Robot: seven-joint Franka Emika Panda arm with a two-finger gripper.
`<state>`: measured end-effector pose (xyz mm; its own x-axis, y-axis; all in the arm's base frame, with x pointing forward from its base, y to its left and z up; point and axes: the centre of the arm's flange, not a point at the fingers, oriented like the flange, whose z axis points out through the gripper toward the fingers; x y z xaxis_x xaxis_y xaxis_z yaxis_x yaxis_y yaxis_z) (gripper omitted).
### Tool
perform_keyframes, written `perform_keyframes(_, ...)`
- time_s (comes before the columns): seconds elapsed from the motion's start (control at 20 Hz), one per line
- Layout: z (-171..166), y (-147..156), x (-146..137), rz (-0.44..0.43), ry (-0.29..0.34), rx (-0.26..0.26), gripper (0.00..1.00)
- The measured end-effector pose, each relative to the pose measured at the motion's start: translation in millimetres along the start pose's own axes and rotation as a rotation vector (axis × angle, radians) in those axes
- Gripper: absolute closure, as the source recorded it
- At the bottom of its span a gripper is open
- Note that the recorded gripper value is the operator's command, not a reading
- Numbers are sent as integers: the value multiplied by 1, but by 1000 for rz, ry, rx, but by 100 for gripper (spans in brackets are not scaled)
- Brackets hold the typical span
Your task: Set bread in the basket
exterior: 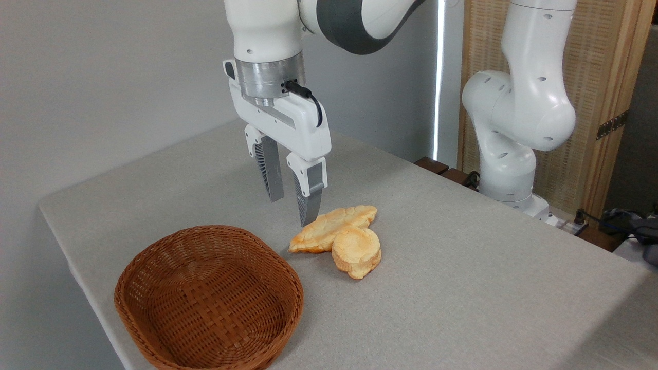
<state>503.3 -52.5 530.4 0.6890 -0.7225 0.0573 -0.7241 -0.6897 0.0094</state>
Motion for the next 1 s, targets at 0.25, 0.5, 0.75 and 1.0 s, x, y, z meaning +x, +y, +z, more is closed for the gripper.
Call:
perform_keyframes(0.25, 0, -1, -1, -3, 0, 0, 0)
perform_keyframes(0.5, 0, -2, -2, -5, 0, 0, 0)
perform_keyframes(0.75, -1, -4, -3, -9, 2, 1, 0)
perform_keyframes(1.0, -6, -5, -3, -11, 10, 7, 0)
